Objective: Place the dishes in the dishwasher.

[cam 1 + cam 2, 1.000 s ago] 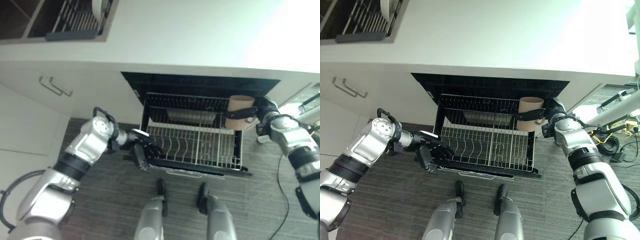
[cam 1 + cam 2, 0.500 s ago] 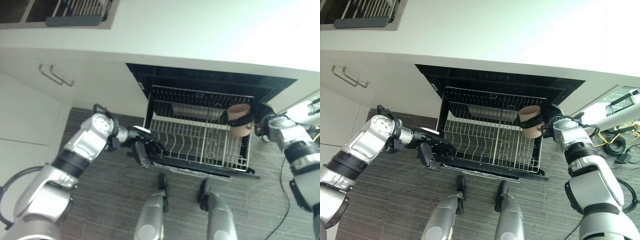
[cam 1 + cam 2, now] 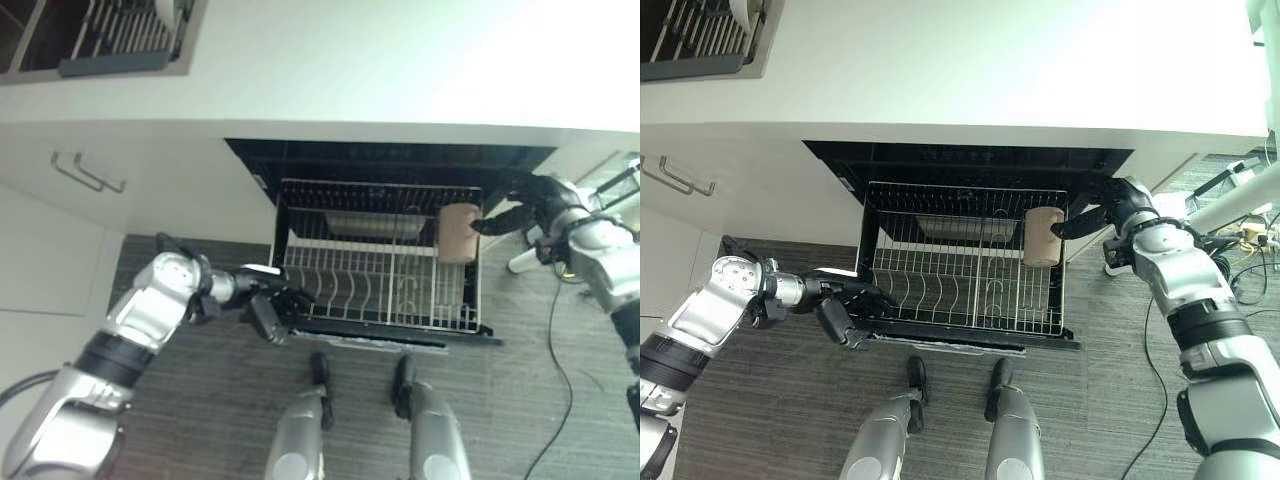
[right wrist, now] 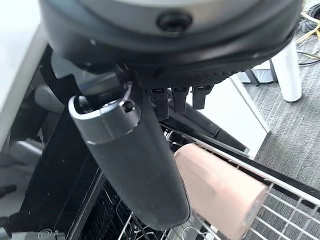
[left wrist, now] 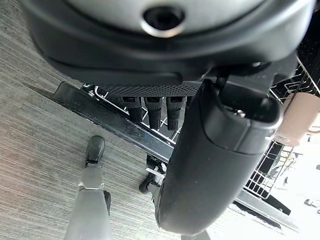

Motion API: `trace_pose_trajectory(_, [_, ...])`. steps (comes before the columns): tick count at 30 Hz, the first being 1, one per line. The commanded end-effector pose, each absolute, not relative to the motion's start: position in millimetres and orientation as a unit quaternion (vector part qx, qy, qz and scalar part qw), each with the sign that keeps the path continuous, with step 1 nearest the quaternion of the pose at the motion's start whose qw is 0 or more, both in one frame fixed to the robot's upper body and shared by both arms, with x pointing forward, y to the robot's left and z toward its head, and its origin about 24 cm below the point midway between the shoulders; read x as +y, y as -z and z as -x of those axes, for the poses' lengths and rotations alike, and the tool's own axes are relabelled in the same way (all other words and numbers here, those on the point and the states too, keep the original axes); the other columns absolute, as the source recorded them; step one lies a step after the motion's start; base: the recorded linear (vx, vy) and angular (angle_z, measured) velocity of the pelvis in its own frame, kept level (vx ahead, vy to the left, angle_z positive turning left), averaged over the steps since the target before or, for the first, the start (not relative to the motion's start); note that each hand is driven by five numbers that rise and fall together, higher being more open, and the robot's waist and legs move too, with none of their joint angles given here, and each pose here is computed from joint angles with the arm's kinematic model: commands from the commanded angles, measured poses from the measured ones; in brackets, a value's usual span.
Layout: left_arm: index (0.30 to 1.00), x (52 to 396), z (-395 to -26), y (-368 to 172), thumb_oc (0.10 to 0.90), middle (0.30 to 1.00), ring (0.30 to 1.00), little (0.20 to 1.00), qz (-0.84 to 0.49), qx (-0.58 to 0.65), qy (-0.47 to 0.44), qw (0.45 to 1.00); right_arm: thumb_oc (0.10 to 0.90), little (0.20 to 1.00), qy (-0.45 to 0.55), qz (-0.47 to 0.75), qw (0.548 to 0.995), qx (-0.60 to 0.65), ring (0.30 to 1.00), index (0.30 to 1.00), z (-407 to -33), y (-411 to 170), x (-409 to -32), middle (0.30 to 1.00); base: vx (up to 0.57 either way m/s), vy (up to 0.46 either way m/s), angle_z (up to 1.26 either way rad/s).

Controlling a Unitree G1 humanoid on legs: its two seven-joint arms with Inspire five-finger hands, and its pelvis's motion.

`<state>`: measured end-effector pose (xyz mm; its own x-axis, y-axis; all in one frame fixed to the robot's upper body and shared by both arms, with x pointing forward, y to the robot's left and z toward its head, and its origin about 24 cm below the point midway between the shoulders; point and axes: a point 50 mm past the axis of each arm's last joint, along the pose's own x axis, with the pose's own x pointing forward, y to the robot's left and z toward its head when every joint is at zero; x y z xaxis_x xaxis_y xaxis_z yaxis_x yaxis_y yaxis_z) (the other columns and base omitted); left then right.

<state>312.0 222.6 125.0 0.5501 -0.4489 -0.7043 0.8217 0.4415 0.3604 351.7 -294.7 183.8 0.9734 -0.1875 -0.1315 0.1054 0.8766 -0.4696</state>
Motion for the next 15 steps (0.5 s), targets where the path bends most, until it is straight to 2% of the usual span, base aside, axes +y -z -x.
trace_pose_trajectory(1, [0.9, 230, -284, -97, 0.8, 0.9, 0.9, 0.9, -0.323, 0.304, 0.415, 0.794, 0.8, 0.9, 0.136, 0.248, 0.959, -0.029, 0.9, 0.9, -346, -233, -300, 0.9, 0.03, -0.011, -0.06])
trace_pose_trajectory(6, [0.9, 229, -283, -118, 0.8, 0.9, 0.9, 0.9, -0.235, 0.138, 0.311, 0.911, 0.8, 0.9, 0.127, 0.19, 0.972, -0.06, 0.9, 0.9, -315, -192, -288, 0.9, 0.06, -0.032, -0.02])
trace_pose_trajectory(7, [0.9, 234, -277, -127, 0.8, 0.9, 0.9, 0.9, -0.191, 0.049, 0.252, 0.947, 0.8, 0.9, 0.123, 0.167, 0.975, -0.076, 0.9, 0.9, -298, -173, -283, 0.9, 0.11, -0.062, -0.05])
trace_pose_trajectory(10, [0.9, 239, -257, -131, 0.8, 0.9, 0.9, 0.9, -0.102, -0.087, 0.162, 0.978, 0.8, 0.9, 0.11, 0.123, 0.979, -0.118, 0.9, 0.9, -271, -155, -271, 0.9, 0.13, -0.078, -0.09])
trace_pose_trajectory(15, [0.9, 238, -237, -130, 0.8, 0.9, 0.9, 0.9, 0.021, -0.197, 0.072, 0.978, 0.8, 0.9, 0.068, 0.061, 0.98, -0.179, 0.9, 0.9, -251, -147, -249, 0.9, 0.11, -0.061, -0.08])
